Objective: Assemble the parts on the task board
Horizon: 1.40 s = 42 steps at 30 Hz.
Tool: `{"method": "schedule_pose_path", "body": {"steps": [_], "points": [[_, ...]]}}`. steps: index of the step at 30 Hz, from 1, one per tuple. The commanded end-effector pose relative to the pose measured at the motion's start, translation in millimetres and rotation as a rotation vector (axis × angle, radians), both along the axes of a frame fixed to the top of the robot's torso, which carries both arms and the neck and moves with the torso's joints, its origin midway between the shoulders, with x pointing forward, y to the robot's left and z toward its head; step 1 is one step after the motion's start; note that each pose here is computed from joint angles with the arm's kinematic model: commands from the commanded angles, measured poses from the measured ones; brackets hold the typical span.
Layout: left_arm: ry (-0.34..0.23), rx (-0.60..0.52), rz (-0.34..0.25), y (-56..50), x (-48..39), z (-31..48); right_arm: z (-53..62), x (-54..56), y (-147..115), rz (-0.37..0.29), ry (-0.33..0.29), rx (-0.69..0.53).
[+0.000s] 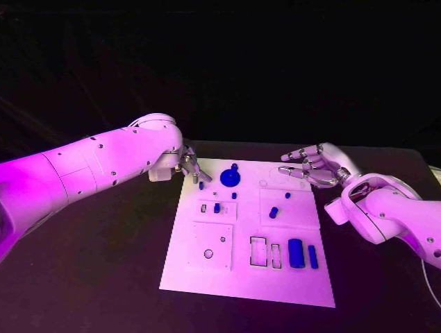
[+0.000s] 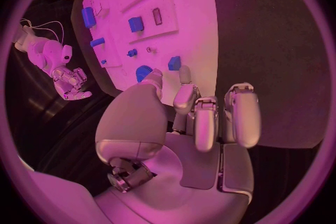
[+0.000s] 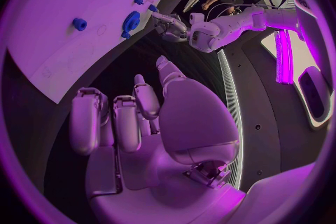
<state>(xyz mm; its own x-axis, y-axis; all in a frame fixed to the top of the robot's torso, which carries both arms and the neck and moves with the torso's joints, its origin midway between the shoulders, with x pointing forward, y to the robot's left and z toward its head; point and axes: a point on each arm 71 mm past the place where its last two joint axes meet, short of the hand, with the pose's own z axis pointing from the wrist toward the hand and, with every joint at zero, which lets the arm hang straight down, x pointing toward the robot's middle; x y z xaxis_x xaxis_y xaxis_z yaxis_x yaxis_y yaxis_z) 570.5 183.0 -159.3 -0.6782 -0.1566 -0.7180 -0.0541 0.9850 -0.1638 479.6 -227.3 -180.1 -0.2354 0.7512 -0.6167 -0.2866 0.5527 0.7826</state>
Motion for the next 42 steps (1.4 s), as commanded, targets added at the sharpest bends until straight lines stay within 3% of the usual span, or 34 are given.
{"method": "schedule_pose_path", "body": {"steps": [1, 12, 35, 42], "points": [[0.017, 0.001, -0.02, -2.9, -0.7, -3.6, -0.4, -0.7, 2.1, 0.017, 0.003, -0.002], [0.032, 0.006, -0.025, -5.0, -1.5, -8.3, -0.5, -0.7, 2.2, 0.017, 0.003, -0.002], [0.01, -0.025, -0.013, -6.2, -0.4, -7.3, -0.6, -0.8, 2.6, 0.019, 0.004, -0.002], [-0.01, -0.069, -0.012, -6.0, -4.9, -5.3, -0.8, -0.6, 1.9, 0.018, 0.005, -0.003]]}}
